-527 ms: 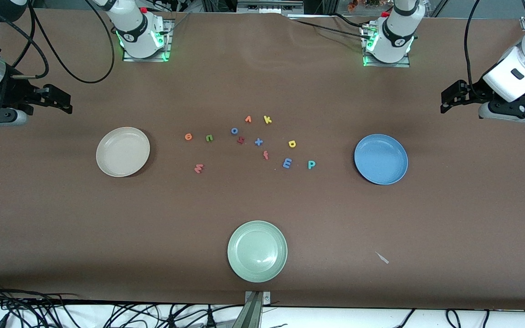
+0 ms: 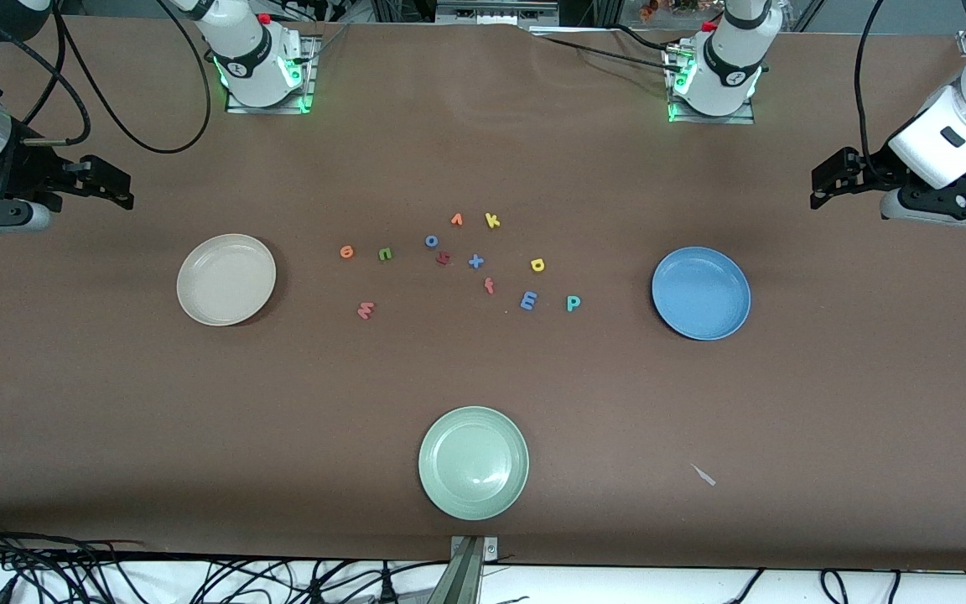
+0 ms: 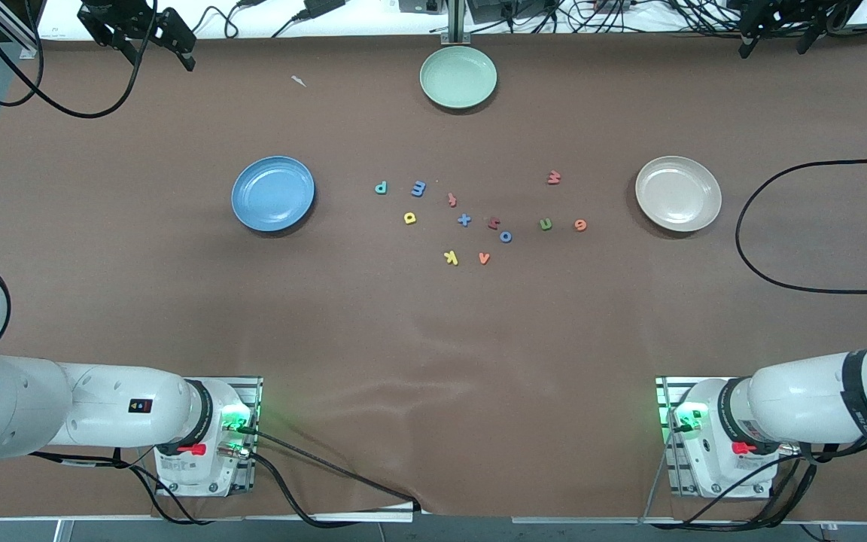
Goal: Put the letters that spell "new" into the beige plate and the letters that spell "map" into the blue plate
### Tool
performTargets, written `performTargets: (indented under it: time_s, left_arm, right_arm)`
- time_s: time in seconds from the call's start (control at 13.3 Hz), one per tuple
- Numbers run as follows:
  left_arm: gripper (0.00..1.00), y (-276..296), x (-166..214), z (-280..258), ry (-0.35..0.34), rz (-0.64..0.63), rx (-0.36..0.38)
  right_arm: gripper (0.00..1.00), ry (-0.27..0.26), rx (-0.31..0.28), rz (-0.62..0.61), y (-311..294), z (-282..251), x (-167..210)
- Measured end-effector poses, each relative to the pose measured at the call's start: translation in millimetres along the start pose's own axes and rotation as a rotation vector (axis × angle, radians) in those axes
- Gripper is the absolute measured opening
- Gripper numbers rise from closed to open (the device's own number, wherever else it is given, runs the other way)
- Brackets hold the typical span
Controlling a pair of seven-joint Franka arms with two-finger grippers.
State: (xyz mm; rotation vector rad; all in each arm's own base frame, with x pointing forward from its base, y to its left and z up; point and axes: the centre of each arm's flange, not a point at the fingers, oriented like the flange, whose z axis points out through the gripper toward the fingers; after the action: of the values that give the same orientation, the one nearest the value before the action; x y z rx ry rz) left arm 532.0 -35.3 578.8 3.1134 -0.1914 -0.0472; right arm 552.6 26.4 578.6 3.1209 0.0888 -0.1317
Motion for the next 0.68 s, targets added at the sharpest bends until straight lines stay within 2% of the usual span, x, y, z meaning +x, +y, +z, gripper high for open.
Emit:
performTargets:
  time_s: [0.68]
  left_arm:
    - [1.0,3.8,0.2,-1.0,0.001,0.007,0.001]
  right_arm:
    - [1.0,0.0,0.0,0.0,0.0,0.1,0.0]
